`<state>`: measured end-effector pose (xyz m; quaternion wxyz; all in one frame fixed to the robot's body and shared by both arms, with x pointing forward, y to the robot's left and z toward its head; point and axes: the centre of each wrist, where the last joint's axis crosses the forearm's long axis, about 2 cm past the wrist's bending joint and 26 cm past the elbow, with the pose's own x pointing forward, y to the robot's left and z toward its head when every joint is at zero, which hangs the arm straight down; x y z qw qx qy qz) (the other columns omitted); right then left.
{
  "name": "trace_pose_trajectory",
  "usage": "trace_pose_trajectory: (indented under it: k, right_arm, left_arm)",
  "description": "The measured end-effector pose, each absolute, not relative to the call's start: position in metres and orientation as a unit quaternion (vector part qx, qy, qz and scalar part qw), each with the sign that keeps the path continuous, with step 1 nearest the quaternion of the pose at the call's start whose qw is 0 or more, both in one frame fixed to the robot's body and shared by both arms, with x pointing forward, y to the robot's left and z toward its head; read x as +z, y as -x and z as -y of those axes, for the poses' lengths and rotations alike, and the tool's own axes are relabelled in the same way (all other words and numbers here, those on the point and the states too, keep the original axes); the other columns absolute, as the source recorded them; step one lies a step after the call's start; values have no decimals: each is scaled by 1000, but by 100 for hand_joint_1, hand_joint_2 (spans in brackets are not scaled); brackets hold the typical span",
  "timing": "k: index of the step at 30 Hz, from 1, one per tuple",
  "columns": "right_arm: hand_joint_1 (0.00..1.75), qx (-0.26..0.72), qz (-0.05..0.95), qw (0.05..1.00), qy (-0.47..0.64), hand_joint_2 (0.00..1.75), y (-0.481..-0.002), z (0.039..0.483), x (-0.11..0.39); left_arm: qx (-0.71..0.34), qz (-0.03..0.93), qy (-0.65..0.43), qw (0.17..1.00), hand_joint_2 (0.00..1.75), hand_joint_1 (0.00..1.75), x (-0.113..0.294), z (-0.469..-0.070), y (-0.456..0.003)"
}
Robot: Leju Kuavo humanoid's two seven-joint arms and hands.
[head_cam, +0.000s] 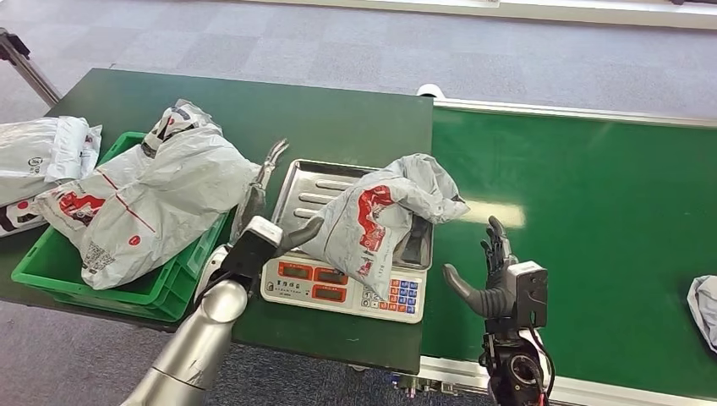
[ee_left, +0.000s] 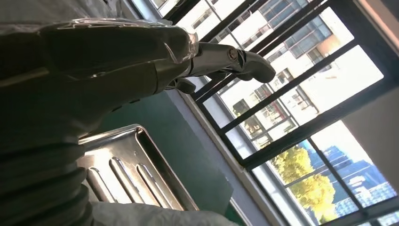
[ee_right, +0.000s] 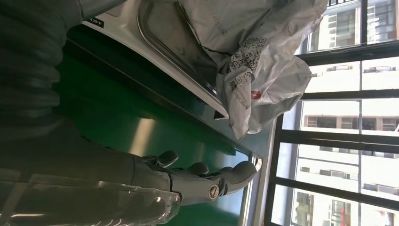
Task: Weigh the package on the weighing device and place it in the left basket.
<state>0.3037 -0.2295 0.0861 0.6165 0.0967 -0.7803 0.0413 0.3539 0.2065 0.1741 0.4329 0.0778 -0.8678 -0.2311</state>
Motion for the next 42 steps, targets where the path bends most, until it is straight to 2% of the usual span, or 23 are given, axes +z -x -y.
trace_pose_trajectory:
  k: [12,27,42]
  right_arm:
    - [0,40,781,616,-97,175,-303,230,86]
    - [0,52,773,624,-98,175,-300,232,82]
    - [0,51,768,632,-90,175,-300,235,81]
  left_arm:
    - [-278,849,-87,440,175,0,172,-209,-363]
    - [-425,768,-102,467,175,0,180,-201,-383]
    - [-547,702,-12,456,175,0,166,-169,-386]
